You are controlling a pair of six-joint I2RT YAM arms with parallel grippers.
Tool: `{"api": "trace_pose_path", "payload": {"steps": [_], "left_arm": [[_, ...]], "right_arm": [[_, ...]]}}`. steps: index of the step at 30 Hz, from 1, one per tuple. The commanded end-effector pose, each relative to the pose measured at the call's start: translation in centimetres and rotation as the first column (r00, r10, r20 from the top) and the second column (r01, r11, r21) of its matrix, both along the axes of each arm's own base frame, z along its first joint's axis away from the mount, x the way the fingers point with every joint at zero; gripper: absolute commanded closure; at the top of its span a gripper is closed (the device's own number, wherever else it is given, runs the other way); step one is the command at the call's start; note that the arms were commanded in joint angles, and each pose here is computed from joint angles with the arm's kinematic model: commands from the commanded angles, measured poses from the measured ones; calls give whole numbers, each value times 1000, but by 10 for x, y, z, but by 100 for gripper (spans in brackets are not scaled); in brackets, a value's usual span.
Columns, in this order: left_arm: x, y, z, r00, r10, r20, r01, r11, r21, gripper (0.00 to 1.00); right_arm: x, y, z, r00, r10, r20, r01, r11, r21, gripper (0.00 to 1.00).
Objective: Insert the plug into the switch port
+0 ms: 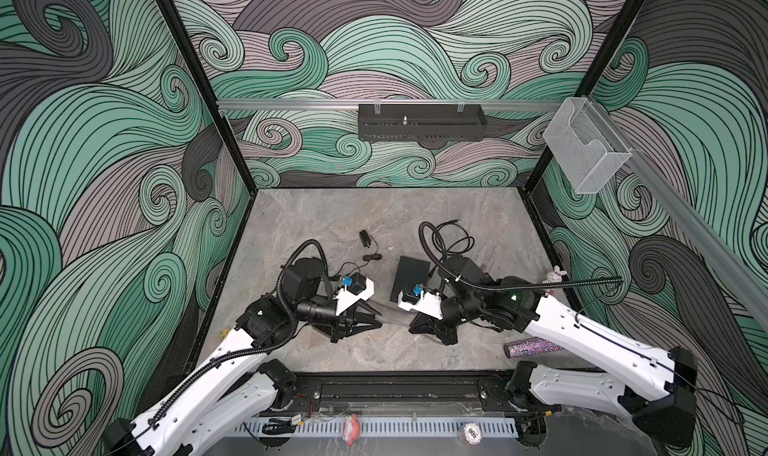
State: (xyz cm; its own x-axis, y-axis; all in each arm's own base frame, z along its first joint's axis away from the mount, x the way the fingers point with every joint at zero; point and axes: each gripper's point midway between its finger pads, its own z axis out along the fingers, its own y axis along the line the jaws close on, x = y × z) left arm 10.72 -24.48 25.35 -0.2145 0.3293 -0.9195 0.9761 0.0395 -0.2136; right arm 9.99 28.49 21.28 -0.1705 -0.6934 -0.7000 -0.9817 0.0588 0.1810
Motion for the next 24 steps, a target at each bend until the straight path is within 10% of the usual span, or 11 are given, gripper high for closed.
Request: {"api": "trace_pose_path", "payload": {"steps": [1, 7, 18, 24], "left_arm": [[-2, 0, 14, 999, -10, 32, 10, 1000, -11, 76], [0, 0, 15, 999, 4, 41, -4, 1000, -10, 77], [-3, 3, 16, 999, 15, 48, -14, 1000, -16, 79], [8, 8, 11, 995, 98, 22, -99, 995, 31, 67]], "right_arm": [[2, 4, 7, 1000, -7, 1, 7, 1000, 22, 100], [6, 6, 11, 1000, -24, 16, 23, 998, 50, 94], [23, 12, 62, 973, -230, 32, 199, 897, 394, 44], [28, 4, 20, 968, -250, 14, 243, 952, 187, 53]]}}
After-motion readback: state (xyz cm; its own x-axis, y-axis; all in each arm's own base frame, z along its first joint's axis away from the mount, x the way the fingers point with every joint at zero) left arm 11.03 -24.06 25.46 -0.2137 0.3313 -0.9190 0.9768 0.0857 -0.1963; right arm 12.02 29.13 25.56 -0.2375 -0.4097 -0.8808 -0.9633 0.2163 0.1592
